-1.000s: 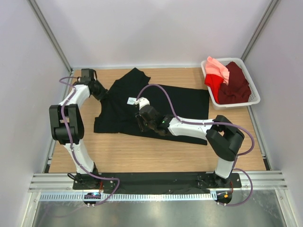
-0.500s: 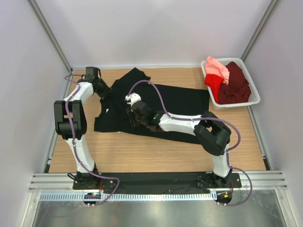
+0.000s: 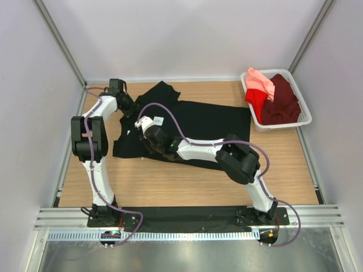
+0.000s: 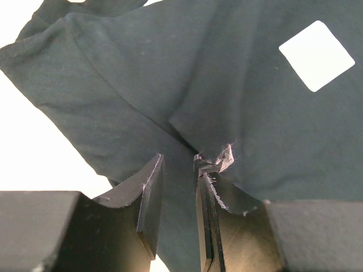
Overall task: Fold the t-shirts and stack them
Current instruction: Fold the tshirt
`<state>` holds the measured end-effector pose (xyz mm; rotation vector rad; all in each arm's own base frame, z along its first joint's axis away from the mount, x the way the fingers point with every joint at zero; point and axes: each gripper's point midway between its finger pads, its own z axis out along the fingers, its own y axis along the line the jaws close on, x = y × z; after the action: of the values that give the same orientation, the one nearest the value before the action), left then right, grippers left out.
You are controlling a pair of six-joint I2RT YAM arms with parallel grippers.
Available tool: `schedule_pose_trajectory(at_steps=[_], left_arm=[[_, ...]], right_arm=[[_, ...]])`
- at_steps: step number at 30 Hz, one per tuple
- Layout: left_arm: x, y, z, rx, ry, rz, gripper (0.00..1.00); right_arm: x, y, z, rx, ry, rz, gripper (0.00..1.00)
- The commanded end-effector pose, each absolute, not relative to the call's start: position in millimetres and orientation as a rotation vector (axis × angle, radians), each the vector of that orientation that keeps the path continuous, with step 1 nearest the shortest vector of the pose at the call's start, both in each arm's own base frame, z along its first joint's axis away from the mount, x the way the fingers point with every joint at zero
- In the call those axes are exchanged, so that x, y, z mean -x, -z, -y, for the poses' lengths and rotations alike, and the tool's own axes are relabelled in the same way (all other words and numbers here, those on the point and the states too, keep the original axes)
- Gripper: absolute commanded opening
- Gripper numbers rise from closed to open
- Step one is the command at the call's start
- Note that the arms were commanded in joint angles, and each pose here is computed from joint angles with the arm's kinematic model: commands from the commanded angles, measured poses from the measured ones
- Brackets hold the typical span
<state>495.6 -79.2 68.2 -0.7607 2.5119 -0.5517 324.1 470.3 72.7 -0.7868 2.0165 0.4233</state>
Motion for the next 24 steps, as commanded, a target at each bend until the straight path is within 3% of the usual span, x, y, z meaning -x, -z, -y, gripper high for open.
schedule_pose_trajectory(at_steps=[1,17,24], left_arm=[[-505.1,-76.9,80.0,0.77,0.576,-2.493,0.0],[-507.8,-69.7,78.4,0.815,0.555,-2.517,0.0],[-504.5,-64.2,74.6,0.813,0.52,-2.532,0.0]], right_arm=[[-331.1,-100.1,-497.3,0.818,-0.417,-1.888,0.34],[-358.2,-66.2,-498.9,0.793,-0.179,-1.884,0.34],[-349.1,-82.2,-505.9,0.78,-0.279,-1.889,0.33]])
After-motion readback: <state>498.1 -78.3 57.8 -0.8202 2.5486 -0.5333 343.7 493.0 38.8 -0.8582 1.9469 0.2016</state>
